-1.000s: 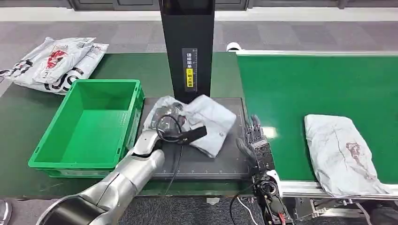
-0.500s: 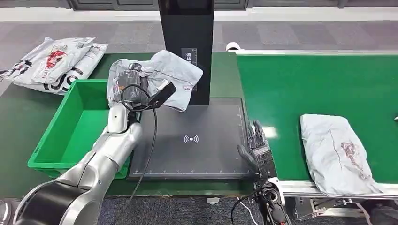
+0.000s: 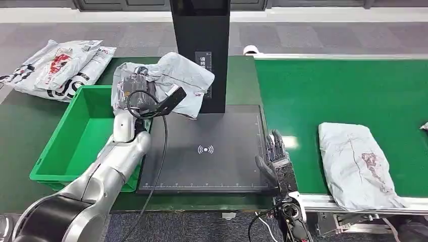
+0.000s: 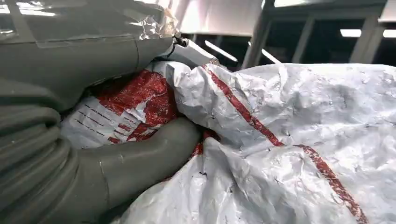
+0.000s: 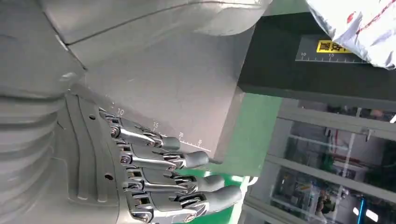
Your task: Moved the parcel from conveyor to table for the left to box.
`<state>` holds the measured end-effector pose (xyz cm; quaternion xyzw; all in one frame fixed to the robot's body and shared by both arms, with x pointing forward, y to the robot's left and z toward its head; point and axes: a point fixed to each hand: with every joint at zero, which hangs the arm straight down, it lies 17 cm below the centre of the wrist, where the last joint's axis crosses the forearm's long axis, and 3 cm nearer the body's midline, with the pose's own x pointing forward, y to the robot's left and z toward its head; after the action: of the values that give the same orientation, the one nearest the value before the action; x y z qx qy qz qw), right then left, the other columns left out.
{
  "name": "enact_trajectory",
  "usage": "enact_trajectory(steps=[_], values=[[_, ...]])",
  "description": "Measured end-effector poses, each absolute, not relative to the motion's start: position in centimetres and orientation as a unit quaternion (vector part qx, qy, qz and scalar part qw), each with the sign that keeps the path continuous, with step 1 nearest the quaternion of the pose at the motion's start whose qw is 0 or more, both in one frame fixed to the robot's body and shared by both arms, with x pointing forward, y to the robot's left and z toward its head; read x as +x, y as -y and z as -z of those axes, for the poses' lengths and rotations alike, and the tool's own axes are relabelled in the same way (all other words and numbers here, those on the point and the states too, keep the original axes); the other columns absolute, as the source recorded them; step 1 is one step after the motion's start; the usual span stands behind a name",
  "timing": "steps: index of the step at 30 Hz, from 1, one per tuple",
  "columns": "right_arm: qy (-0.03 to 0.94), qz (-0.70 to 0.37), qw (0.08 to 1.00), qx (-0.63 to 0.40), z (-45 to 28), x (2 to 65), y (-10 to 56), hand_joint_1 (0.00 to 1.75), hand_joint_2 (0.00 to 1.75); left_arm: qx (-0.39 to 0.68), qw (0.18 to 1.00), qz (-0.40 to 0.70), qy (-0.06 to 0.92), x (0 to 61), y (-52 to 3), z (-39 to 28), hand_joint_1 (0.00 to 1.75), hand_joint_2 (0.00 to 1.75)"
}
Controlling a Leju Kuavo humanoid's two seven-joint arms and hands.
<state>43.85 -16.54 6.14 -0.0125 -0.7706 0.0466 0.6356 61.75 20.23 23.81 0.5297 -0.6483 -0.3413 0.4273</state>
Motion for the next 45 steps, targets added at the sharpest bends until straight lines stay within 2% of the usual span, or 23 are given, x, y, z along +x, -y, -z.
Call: enact_trajectory(steps=[5,10,13,16,20,21,22,32,34,36,37,42,45], values=[[0.77,-0.045,0.637,-0.012,-6.2,44.0,16.7,0.0,1.75,0.612,0.441,0.323,0.571,61.9,-26.6,-23.5,1.75,1.75],[0.77,-0.045,0.636,-0.013,-6.4,44.1,17.0,0.0,1.75,0.659,0.552,0.313,0.404,59.9,-38.0,-17.0,1.75,1.75],[0.768,-0.048,0.638,-0.018,-6.4,44.1,17.3,0.0,1.75,0.64,0.642,0.332,0.26,56.0,-45.1,-10.3,1.75,1.75],[0.766,-0.046,0.64,-0.021,-6.4,44.1,17.7,0.0,1.75,0.619,0.678,0.34,0.204,52.6,-48.2,-5.8,1.75,1.75],[0.768,-0.05,0.638,-0.018,-6.7,44.2,17.6,0.0,1.75,0.615,0.692,0.334,0.18,50.8,-50.2,-4.3,1.75,1.75],[0.769,-0.051,0.637,-0.018,-6.7,44.3,17.5,0.0,1.75,0.612,0.695,0.332,0.177,50.4,-50.5,-3.9,0.09,1.75],[0.769,-0.051,0.637,-0.018,-6.7,44.3,17.5,0.0,1.75,0.609,0.699,0.332,0.175,50.3,-50.5,-3.7,0.0,1.75],[0.771,-0.052,0.634,-0.018,-7.0,44.5,17.5,0.0,1.75,0.588,0.715,0.315,0.208,50.6,-50.4,-3.3,0.0,1.75],[0.771,-0.052,0.634,-0.018,-7.0,44.5,17.5,0.0,1.75,0.588,0.708,0.303,0.247,51.6,-49.9,-4.0,0.0,1.75],[0.77,-0.052,0.635,-0.021,-6.9,44.4,17.6,0.0,1.75,0.581,0.691,0.274,0.33,53.5,-48.5,-6.0,0.0,1.75],[0.77,-0.052,0.636,-0.023,-6.8,44.3,17.7,0.0,1.75,0.57,0.684,0.258,0.375,54.4,-47.6,-7.0,0.0,0.0],[0.766,-0.055,0.637,-0.064,-6.4,44.1,18.8,0.0,1.75,0.463,0.639,0.137,0.598,58.1,-43.0,-13.2,0.0,0.0],[0.764,-0.06,0.631,-0.122,-6.6,44.8,20.2,0.0,1.75,0.387,0.61,0.058,0.689,59.3,-40.8,-16.7,0.0,0.0]])
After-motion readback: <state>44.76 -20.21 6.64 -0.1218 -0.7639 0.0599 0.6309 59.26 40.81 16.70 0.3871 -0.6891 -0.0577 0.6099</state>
